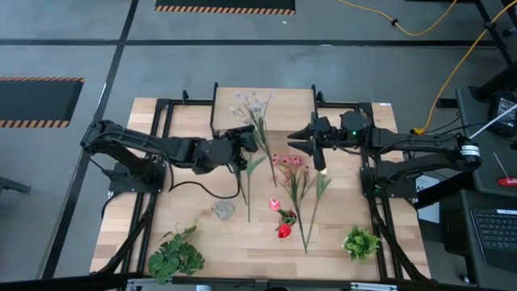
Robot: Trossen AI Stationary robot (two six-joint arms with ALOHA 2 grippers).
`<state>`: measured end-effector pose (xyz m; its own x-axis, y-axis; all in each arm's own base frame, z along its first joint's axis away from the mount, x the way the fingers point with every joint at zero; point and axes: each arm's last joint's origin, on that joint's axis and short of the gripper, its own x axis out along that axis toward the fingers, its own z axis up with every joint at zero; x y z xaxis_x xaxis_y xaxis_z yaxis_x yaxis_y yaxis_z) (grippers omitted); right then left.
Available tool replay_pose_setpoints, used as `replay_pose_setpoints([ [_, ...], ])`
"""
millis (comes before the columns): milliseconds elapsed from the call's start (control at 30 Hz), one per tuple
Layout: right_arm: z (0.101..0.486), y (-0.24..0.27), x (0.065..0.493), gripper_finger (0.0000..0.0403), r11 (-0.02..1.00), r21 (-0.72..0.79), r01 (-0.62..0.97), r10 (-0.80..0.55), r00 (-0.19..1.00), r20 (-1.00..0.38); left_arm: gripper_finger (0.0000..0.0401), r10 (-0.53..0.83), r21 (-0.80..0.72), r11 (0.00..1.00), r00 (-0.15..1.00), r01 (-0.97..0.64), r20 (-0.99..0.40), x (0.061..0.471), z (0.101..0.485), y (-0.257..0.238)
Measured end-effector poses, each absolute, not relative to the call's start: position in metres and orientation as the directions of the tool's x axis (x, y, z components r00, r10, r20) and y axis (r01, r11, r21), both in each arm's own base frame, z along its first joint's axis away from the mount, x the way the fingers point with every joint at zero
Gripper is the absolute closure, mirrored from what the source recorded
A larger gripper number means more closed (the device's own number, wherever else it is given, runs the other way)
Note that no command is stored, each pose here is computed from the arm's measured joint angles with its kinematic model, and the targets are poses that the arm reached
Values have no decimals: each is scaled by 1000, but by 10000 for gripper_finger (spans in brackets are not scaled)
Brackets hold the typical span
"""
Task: Pick and place flowers into a vace then onto a shelf
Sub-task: Put the white flowers into the red vase
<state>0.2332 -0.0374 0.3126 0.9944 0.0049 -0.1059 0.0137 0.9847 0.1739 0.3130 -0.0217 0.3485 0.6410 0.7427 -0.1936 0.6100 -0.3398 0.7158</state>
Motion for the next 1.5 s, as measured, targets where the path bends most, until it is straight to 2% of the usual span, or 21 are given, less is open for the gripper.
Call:
replay_pose_setpoints([
  [300,311,-38,240,279,980,198,-12,29,996,-79,398,686,722,-452,721,523,-93,329,357,-23],
  [467,319,-41,254,279,973,224,-49,76,991,-114,398,679,707,-484,731,516,-69,334,357,-21],
  [600,330,-41,266,279,967,226,-116,150,979,-139,398,681,716,-483,730,504,-54,337,356,-20],
  [967,321,-43,280,279,962,256,-92,154,960,-235,398,680,698,-515,733,497,-21,338,360,-19],
  [1500,322,-42,282,279,964,248,-100,158,962,-223,398,680,702,-514,733,493,-17,338,361,-19],
])
